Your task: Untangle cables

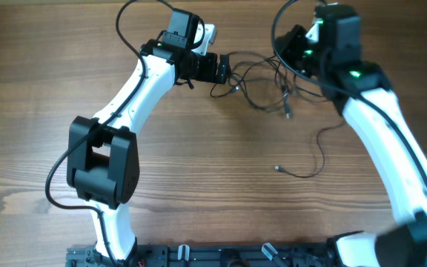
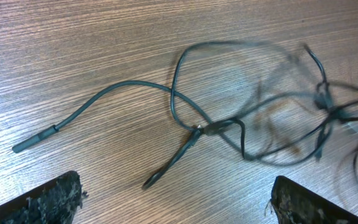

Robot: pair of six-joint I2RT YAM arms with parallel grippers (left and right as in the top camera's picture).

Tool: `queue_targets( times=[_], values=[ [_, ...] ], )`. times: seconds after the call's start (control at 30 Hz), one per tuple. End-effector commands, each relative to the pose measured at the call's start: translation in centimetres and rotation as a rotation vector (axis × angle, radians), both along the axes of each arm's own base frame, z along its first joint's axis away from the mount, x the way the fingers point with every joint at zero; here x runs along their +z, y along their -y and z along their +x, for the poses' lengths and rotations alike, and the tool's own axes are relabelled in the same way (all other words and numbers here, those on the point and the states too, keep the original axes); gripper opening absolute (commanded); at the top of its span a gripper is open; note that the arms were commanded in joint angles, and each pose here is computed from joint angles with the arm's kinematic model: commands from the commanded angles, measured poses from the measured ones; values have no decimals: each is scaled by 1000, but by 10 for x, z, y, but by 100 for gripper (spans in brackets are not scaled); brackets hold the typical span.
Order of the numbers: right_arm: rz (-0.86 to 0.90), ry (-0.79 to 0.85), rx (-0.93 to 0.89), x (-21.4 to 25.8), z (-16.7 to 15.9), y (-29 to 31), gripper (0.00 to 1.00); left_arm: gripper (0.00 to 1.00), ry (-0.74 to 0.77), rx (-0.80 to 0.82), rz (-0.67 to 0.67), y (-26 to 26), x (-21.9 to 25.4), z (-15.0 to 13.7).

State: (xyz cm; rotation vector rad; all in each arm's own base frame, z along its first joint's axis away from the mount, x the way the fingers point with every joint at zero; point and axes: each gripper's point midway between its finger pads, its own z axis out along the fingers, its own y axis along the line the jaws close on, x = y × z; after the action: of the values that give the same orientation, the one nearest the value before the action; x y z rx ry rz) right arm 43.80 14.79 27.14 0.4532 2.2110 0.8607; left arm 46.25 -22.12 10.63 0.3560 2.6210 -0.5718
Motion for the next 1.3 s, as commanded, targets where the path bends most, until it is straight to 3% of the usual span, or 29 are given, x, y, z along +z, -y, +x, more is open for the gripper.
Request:
queue_targets(
  times=[0.0,0.23,0.43,0.53,0.6,0.7,0.8,0.9,1.1,1.27],
  values=[
    [-5,206,157,70,-29,-12,4,100,-2,2,9,-2,-4,1],
    [-118,458,257,203,-70,-8,5,100,-2,2,9,-2,-4,1],
    [-187,488,295,228,-86,-4,5,100,-43,-52,42,-8,-10,-12],
    [-200,443,362,211,-88,-11,4,100,-43,-128,-141,2,20,-13],
    [-214,457,477,203,-94,-23,5,100,-42,-185,-336,5,57,-16],
    [-190,437,506,197,-92,-29,4,100,-42,-270,-587,-2,106,-27],
    [-129,415,510,199,-93,-29,4,100,23,-353,-682,-17,127,-30],
    [-32,448,618,211,-107,-34,4,100,150,-485,-641,-18,125,-38],
    [51,544,644,238,-106,-9,4,100,133,-536,-506,15,103,-48],
    [79,541,497,251,-87,33,4,100,107,-591,-284,61,64,-65]
  ],
)
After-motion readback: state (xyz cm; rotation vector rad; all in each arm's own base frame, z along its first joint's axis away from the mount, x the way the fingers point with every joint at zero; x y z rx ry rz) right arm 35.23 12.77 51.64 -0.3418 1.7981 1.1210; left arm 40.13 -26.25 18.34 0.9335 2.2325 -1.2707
